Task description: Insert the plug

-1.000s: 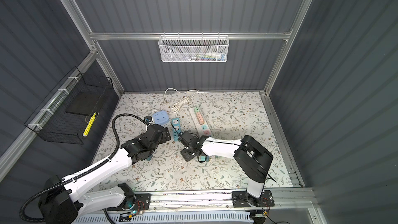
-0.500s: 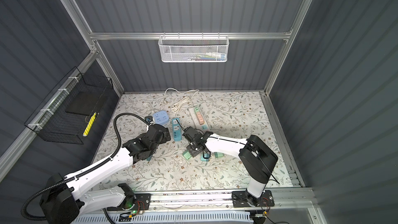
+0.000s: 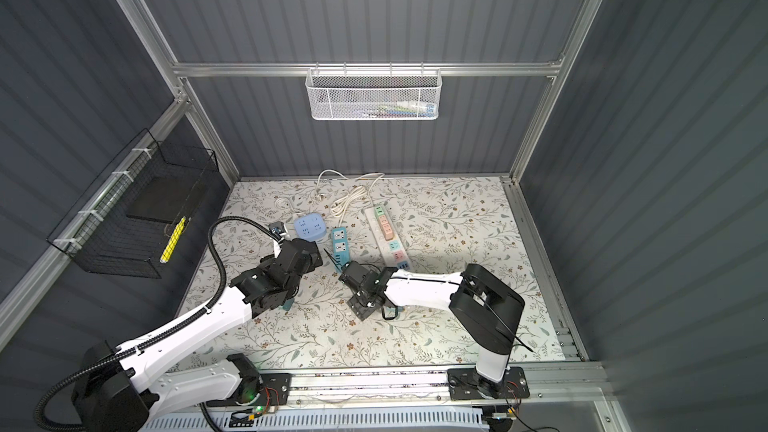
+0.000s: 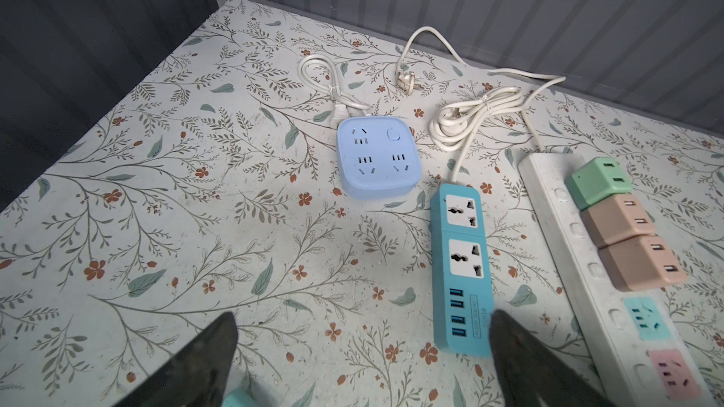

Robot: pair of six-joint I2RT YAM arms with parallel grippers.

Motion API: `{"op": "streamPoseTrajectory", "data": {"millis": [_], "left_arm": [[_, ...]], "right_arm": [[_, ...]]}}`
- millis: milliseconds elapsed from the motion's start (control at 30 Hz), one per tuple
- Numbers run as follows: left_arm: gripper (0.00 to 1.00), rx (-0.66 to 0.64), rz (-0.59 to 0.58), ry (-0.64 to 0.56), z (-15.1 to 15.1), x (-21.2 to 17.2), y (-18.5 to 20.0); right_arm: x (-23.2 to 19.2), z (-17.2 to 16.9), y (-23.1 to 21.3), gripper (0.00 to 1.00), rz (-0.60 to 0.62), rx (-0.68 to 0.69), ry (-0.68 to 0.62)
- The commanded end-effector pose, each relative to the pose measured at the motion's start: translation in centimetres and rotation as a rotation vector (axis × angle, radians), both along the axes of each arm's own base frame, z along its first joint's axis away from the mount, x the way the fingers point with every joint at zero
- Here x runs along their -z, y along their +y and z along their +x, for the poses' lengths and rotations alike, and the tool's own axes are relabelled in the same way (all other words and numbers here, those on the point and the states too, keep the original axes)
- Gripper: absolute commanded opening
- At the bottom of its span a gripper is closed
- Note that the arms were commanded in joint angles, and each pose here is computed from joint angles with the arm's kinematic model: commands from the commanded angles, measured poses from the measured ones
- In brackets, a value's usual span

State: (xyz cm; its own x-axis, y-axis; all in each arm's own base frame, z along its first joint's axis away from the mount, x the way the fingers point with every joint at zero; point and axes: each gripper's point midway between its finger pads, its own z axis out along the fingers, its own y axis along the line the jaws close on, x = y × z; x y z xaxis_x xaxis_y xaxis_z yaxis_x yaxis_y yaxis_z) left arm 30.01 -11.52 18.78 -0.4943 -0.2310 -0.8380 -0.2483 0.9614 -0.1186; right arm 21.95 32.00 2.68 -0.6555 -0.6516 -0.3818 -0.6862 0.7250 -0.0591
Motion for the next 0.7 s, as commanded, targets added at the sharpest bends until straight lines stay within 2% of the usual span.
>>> {"op": "streamPoseTrajectory", "data": {"millis": [0,233,367,433,533,667], "left_arm": [[1.00,-0.039,-0.001,-0.017,0.2,0.0,0.6],[1.00,0.000,-0.028,-0.010,0.4,0.8,-0.4],[1.00,0.066,-0.058,0.001,0.6,1.5,-1.8],[1.00,0.113,-0.067,0.018,0.6,2.0,-2.6],[1.00,0.207,-0.069,0.051,0.6,2.6,-4.3],[0.99,0.358,-0.084,0.118,0.4,3.3,-7.2]], "right_arm": [[0.3,0.7,-1.3,0.76,-0.037,0.045,-0.027],[-0.2,2.6,-4.7,0.76,-0.081,0.113,-0.100],[-0.9,4.0,-5.3,0.76,-0.058,0.162,-0.136],[-2.0,4.0,-4.8,0.76,-0.011,0.150,-0.134],[-4.9,3.4,-3.4,0.76,0.127,0.099,-0.138],[-10.5,5.2,-4.7,0.75,0.252,0.145,-0.277]]}}
